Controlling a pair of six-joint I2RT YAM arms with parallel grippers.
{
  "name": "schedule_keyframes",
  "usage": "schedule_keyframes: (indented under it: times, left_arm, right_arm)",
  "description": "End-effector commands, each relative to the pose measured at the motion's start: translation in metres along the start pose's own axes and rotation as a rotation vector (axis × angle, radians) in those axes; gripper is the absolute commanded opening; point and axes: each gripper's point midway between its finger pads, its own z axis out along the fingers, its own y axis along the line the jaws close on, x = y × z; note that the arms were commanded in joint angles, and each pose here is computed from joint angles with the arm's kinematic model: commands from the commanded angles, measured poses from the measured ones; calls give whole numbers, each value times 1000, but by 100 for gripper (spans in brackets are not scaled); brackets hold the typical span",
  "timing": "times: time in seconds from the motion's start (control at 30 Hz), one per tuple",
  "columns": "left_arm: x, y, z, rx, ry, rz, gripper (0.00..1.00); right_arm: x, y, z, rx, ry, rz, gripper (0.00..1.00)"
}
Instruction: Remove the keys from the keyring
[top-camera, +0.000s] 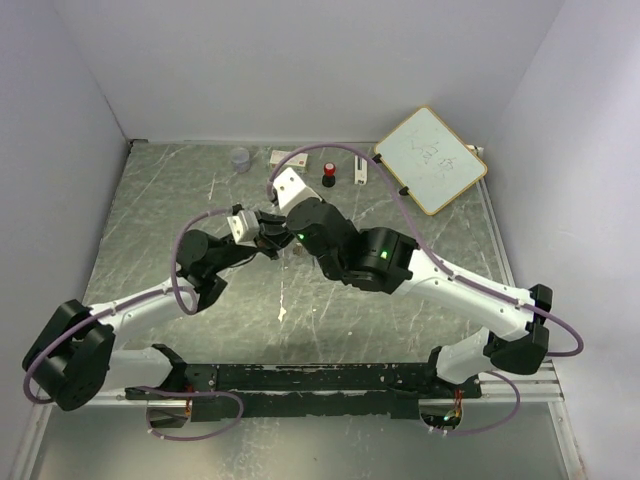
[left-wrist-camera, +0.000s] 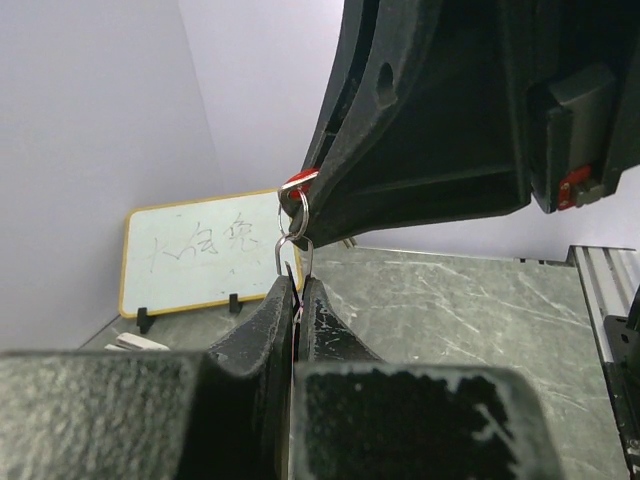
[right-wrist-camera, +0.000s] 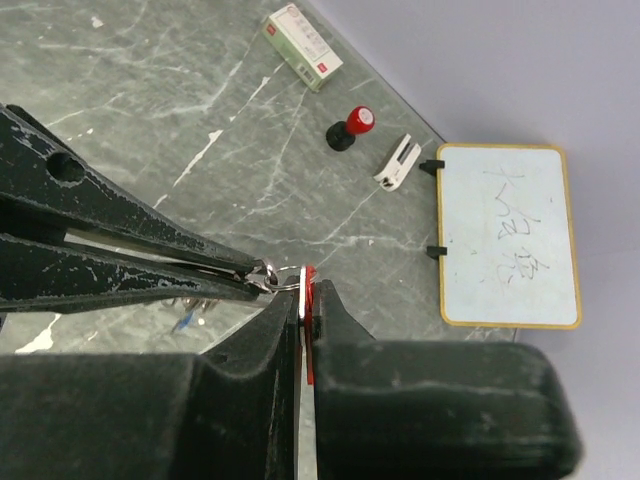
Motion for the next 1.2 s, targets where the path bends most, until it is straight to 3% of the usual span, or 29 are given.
schedule_keyframes:
  times: [0.0, 0.73, 1.17]
  left_arm:
    - [1, -11, -6, 50, 37, 67, 7]
    - [4, -48, -18, 300, 163, 154, 7]
    - [-18, -75, -31, 452, 129, 209, 7]
  right_arm:
    - [-8, -15, -15, -18, 0, 19, 0]
    - [8, 5, -28, -200, 34, -53, 0]
    - [31, 41, -21, -332, 99, -130, 0]
